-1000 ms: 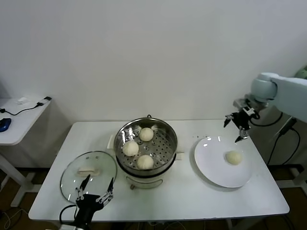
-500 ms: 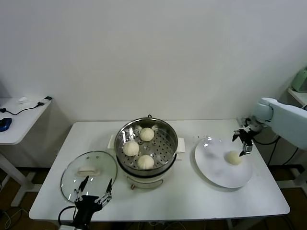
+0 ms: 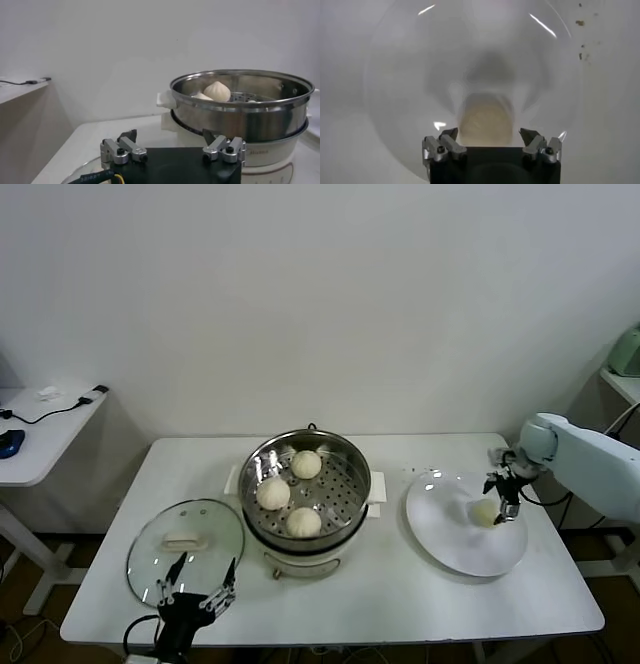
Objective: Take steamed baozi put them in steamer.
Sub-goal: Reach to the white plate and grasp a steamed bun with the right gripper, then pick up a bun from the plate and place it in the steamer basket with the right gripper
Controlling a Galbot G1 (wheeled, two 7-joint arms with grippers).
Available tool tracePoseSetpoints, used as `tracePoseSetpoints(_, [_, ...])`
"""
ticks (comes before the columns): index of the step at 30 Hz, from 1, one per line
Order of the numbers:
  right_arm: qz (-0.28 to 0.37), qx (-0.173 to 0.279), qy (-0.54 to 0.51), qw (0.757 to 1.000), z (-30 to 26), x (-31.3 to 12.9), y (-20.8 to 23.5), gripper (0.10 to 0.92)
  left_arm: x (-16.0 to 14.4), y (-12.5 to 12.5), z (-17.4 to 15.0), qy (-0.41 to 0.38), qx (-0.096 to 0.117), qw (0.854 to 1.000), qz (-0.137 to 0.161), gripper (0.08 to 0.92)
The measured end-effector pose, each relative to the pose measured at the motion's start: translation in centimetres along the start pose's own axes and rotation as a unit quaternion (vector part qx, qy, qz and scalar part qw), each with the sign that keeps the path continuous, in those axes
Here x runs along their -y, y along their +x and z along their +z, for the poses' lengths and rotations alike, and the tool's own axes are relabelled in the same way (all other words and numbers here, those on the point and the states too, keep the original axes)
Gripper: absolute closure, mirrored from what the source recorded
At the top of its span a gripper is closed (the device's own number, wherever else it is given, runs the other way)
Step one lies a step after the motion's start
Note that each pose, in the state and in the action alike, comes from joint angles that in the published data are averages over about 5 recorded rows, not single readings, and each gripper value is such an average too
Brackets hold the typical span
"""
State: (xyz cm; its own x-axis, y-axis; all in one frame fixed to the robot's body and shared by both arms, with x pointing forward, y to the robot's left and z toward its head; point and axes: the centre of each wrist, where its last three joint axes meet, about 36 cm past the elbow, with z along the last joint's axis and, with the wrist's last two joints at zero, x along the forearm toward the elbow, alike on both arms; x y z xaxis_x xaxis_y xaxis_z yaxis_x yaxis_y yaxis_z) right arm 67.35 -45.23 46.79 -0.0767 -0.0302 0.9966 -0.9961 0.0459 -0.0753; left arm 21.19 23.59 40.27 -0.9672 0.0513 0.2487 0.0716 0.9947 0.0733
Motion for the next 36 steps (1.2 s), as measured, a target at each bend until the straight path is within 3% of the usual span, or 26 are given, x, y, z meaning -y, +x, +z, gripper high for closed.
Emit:
tracePoseSetpoints(12, [0.006,-0.001,-0.007,1.0,-0.3,-0.2,-0.2,0.353,-0.1,0.0,0.0,-0.004,0.003,1.0,0.001,0.177])
tracePoseSetpoints(19, [0.013,0.008,0.007,1.0,-1.6,0.4,2.8,0.375,-0.1,-0.1,0.0,-0.006,0.005,1.0,0.001,0.177])
tracePoseSetpoints(27, [0.044,0.043,0.044,0.997,-6.9,2.9,12.9,0.377,0.0,-0.2,-0.1,-0.007,0.007,1.0,0.003,0.177])
tracePoseSetpoints(36, [0.082,0.124,0.086,0.985,-19.0,2.7,26.0,0.377,0.3,-0.6,-0.4,-0.006,0.011,1.0,0.005,0.177])
